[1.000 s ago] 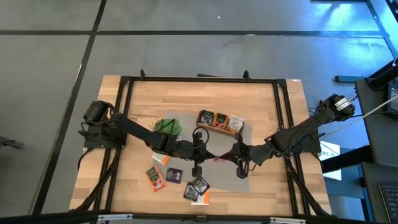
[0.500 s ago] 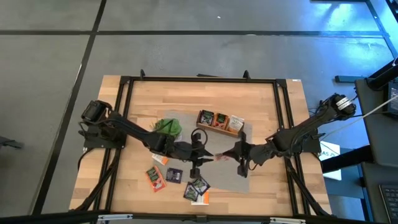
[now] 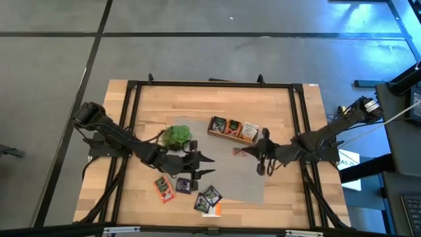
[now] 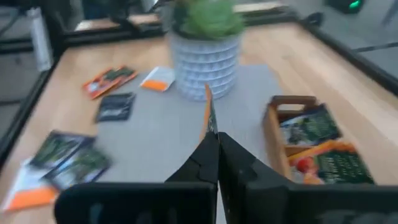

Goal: Pick & Place Tea
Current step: Put the orange tea bag into the middle section of the wooden organizer

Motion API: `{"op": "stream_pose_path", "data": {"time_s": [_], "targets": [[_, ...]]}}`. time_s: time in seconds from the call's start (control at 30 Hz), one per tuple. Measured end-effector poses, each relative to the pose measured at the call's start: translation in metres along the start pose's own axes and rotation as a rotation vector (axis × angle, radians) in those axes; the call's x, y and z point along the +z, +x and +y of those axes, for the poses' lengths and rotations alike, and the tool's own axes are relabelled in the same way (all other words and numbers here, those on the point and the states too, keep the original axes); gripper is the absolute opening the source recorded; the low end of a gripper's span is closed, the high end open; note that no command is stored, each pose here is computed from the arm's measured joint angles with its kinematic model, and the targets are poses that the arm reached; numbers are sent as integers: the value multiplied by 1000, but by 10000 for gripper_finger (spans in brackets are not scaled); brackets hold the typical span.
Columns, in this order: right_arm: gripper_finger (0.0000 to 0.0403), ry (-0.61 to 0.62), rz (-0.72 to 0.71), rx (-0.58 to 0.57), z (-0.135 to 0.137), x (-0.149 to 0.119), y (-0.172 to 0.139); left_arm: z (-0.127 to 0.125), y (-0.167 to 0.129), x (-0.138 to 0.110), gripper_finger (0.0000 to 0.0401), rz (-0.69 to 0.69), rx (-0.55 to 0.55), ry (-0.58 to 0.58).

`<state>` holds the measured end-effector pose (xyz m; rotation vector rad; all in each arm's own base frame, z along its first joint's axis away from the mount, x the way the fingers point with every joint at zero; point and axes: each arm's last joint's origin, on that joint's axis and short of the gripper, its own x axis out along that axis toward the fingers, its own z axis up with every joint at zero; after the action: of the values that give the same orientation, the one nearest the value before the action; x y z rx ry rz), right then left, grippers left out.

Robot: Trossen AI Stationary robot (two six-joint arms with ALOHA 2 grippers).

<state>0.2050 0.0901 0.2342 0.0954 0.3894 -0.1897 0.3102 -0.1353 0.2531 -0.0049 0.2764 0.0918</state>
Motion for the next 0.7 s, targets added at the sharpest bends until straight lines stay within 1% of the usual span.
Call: {"op": "stream_pose_path", "data": {"time_s": [0.13,0.2,0.3,0.4,0.5,0.7], "targets": [[3,-11,-119,-87,-19,-16,7,-1,-1,1,150,-13,1,15],[3,-19,-152,-144,-31,-23,14,1,1,0,149,-6,9,16],[3,0,-173,-198,-50,-33,24,3,2,0,149,-4,13,16],[3,18,-177,-221,-65,-42,33,4,3,-1,151,1,14,18],[3,1,-177,-233,-74,-47,39,4,3,-1,152,1,13,18],[3,-40,-182,-245,-80,-49,49,4,3,-1,152,3,12,19]]}}
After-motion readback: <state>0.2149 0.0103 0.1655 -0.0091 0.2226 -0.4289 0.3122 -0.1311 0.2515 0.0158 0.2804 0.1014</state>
